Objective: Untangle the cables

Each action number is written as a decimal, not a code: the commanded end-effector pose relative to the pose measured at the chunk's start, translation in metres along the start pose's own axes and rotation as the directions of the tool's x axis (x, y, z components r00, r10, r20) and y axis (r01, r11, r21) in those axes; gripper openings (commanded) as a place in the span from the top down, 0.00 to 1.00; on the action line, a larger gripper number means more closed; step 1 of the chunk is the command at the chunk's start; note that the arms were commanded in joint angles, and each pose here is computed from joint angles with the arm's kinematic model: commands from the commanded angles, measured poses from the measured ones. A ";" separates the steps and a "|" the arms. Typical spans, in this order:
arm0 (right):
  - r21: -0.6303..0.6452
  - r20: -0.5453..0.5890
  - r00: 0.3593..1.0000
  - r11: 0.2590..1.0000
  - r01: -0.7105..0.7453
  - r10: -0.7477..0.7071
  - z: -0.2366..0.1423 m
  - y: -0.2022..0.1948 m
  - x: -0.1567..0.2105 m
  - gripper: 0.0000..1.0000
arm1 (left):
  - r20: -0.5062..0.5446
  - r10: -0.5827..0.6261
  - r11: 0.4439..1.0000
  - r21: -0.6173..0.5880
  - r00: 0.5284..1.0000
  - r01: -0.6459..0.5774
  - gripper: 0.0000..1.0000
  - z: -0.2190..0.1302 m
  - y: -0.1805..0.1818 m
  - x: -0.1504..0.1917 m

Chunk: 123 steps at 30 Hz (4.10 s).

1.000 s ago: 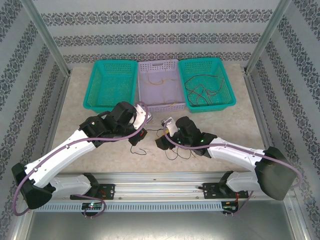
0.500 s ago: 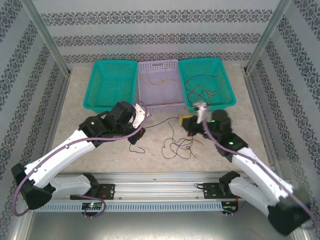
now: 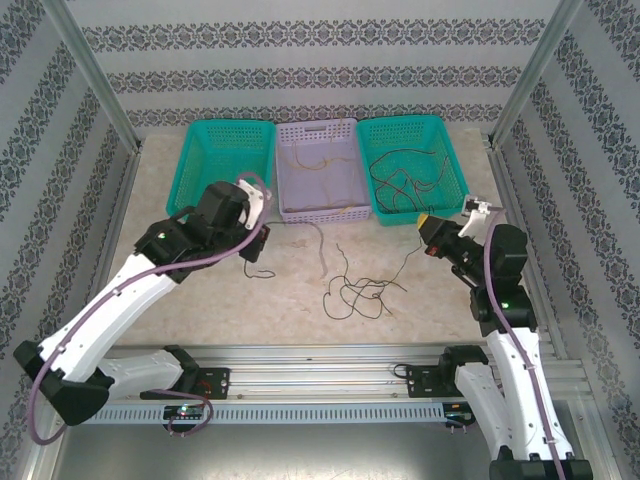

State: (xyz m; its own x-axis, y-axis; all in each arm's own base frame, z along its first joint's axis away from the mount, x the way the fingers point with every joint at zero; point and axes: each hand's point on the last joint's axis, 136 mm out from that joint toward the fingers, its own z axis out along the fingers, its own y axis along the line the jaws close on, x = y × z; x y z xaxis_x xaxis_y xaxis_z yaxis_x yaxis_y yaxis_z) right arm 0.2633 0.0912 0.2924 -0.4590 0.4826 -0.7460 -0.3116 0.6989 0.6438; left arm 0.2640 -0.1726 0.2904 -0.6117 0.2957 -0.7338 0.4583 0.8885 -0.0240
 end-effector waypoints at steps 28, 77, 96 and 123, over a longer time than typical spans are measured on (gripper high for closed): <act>-0.433 0.102 0.979 0.878 0.205 -0.178 -0.077 0.193 -0.073 1.00 | 0.334 -0.258 0.741 -0.534 0.907 0.408 1.00 0.108 0.262 -0.101; -0.561 0.038 0.981 0.808 0.180 -0.192 -0.051 0.261 -0.116 1.00 | 0.253 -0.557 0.723 -0.320 0.791 0.612 0.00 0.101 0.212 -0.054; -0.568 -0.010 0.980 0.808 0.159 -0.200 -0.040 0.256 -0.100 1.00 | -0.171 -0.614 0.679 -0.611 0.771 0.406 0.15 0.163 0.243 0.006; -0.604 -0.044 0.973 0.782 0.156 -0.229 -0.035 0.267 -0.085 1.00 | -0.064 -0.629 0.674 -0.540 0.774 0.504 1.00 0.157 0.233 -0.006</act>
State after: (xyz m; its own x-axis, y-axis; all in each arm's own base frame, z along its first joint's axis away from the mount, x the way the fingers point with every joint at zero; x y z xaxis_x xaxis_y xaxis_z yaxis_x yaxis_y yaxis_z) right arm 0.1941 0.2156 0.5292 -0.4411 0.2896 -0.8494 -0.7937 0.3159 0.5199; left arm 0.4732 -0.0283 0.1648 -0.8434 -0.2914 -0.4514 -0.3286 0.9445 0.0043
